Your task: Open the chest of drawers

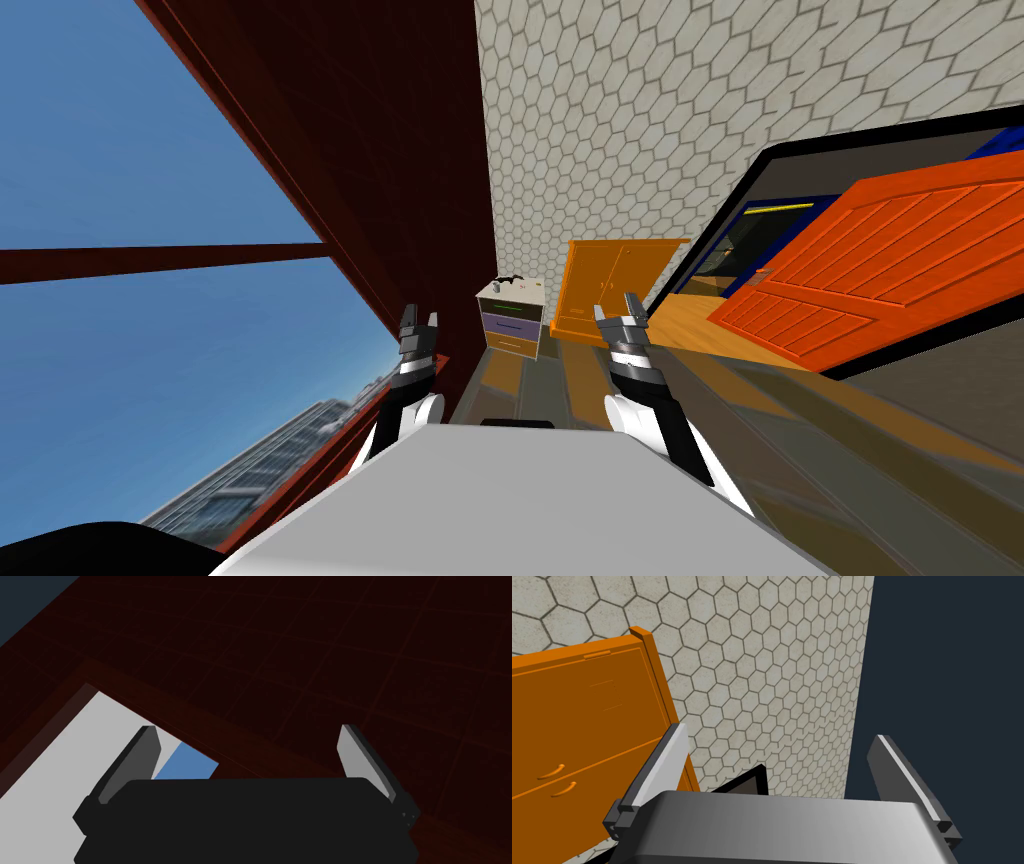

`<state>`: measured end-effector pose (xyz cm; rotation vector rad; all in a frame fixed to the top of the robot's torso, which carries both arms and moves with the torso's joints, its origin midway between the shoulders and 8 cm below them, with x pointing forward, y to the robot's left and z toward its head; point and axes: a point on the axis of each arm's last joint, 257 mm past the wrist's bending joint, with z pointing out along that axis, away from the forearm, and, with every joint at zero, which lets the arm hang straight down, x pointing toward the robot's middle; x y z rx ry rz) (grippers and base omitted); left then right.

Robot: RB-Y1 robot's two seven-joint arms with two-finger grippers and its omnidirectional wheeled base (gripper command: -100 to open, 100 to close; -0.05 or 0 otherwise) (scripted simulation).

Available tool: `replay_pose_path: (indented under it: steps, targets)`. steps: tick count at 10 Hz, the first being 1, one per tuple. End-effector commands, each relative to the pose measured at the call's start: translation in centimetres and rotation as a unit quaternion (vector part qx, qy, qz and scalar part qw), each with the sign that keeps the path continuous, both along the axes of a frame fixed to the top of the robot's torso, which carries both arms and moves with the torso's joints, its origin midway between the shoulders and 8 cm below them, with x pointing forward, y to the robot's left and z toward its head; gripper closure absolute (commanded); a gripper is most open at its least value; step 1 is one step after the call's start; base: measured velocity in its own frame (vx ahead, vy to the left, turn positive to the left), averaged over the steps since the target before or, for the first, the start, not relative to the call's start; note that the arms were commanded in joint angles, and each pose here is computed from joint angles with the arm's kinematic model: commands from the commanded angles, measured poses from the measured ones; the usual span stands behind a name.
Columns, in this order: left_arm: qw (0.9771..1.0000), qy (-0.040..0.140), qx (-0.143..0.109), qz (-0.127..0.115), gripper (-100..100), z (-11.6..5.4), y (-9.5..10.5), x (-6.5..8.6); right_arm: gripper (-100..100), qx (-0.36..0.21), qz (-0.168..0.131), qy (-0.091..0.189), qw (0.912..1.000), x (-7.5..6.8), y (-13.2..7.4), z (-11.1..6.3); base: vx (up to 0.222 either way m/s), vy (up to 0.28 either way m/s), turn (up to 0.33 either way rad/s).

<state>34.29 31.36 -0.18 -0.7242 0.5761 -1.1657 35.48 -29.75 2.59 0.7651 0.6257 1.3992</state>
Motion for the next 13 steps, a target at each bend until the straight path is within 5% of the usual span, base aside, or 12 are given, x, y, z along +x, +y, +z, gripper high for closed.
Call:
replay_pose_path:
  steps: [1,9,10,13]
  targets:
    - [1.0000,0.000,0.000,0.000,0,0.0,0.0,0.0,0,0.000,0.000,0.000,1.0000,0.0,0.0,0.0,0.000,0.000,0.000]
    - [1.0000,0.000,0.000,0.000,0,0.0,0.0,0.0,0,0.000,0.000,0.000,1.0000,0.0,0.0,0.0,0.000,0.000,0.000]
    - [0.9998,0.005,0.016,-0.010,-100,-0.2,-0.3,0.3,0,0.000,0.000,0.000,1.0000,0.0,0.0,0.0,0.013,-0.002,-0.009]
    - [0.9982,0.020,0.048,-0.031,-100,-1.0,-1.0,1.3,0,0.000,0.000,0.000,1.0000,0.0,0.0,0.0,0.026,-0.003,-0.021]
